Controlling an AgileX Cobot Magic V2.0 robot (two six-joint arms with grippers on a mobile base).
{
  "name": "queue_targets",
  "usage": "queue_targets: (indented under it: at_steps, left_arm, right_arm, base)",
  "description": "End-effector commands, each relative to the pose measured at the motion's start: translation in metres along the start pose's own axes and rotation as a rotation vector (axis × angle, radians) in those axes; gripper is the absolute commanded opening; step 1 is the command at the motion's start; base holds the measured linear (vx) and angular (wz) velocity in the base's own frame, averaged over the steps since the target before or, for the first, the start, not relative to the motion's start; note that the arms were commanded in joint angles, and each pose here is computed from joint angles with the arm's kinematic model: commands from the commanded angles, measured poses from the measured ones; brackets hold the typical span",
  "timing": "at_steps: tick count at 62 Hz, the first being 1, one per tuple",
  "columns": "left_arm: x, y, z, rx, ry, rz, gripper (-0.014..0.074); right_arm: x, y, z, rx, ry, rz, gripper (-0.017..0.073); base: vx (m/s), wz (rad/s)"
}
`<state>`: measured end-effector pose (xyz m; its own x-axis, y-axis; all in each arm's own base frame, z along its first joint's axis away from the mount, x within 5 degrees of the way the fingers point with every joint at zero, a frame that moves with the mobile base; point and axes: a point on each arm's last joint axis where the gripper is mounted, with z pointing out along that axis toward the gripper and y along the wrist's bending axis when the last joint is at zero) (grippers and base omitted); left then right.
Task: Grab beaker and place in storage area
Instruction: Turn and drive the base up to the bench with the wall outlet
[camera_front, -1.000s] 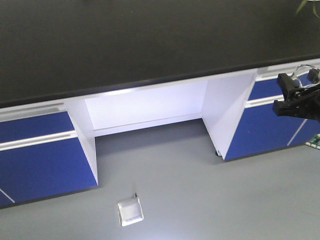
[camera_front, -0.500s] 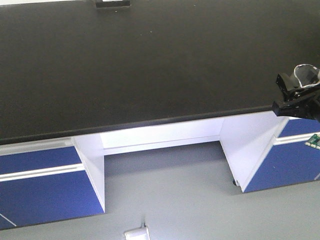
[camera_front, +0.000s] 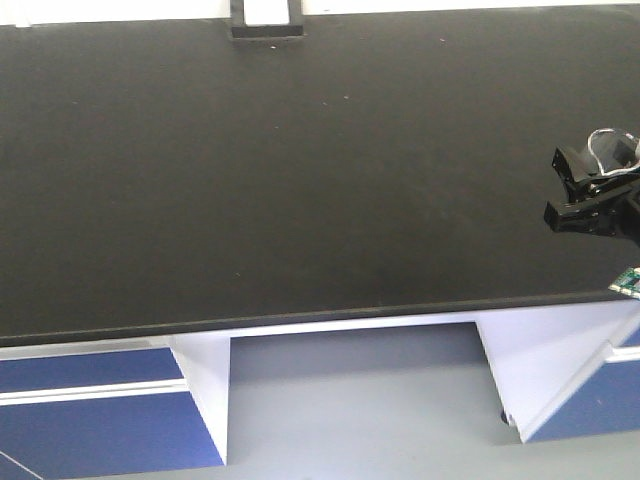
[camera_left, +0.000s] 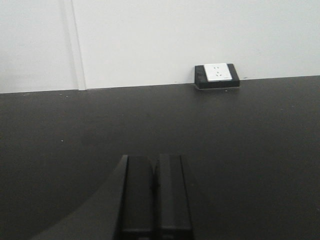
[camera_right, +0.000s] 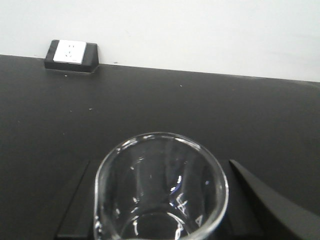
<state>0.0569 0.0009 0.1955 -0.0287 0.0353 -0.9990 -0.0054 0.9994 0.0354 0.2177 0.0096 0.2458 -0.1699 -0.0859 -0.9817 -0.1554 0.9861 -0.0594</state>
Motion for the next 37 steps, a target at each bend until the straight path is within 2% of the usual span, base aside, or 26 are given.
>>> queue_targets:
  at_steps: [1, 37]
  left_arm:
    - [-0.0147, -0.0006, -0.0027, 0.009, -0.113, -0.011, -0.0006]
    - [-0.0147, -0.0006, -0.0027, 0.009, -0.113, -0.011, -0.0006]
  right_arm:
    - [-0.0163, -0.001, 0.0, -0.007, -0.108, -0.006, -0.0001]
    - [-0.0163, -0.001, 0.0, -0.007, -0.109, -0.006, -0.0001]
  base:
    - [0.14, 0.18]
    - [0.1, 0.13]
